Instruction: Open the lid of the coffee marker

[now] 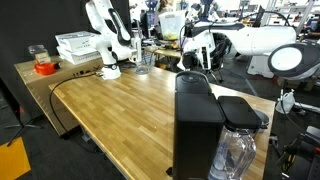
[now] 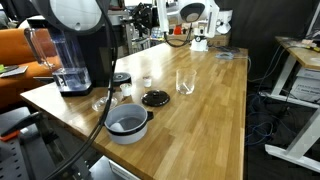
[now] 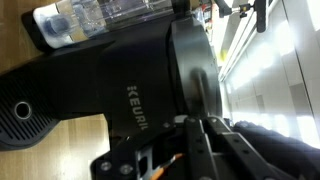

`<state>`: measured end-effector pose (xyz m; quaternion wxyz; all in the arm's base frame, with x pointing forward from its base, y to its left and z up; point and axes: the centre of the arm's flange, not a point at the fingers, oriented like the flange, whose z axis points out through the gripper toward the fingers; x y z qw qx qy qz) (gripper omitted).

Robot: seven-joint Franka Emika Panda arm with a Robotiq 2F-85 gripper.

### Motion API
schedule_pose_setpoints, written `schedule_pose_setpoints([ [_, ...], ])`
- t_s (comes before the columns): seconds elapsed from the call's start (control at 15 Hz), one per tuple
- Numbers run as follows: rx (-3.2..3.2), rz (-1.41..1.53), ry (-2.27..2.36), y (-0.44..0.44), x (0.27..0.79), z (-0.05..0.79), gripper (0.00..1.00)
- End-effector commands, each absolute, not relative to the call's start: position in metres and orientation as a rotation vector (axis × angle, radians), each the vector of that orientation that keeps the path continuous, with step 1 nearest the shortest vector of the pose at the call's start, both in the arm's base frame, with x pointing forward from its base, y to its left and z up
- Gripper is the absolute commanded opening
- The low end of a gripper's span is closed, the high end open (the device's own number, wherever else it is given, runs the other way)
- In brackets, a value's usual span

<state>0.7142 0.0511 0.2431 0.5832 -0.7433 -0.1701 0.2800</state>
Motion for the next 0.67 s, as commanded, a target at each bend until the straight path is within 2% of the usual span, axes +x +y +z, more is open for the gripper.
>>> schedule_pose_setpoints([
  [0.0,-1.745,0.67,-0.444,0.069,0.647,0.276,0.0],
  [0.6,-1.815,0.718,-0.592,0.131,0.635,0.363,0.0],
])
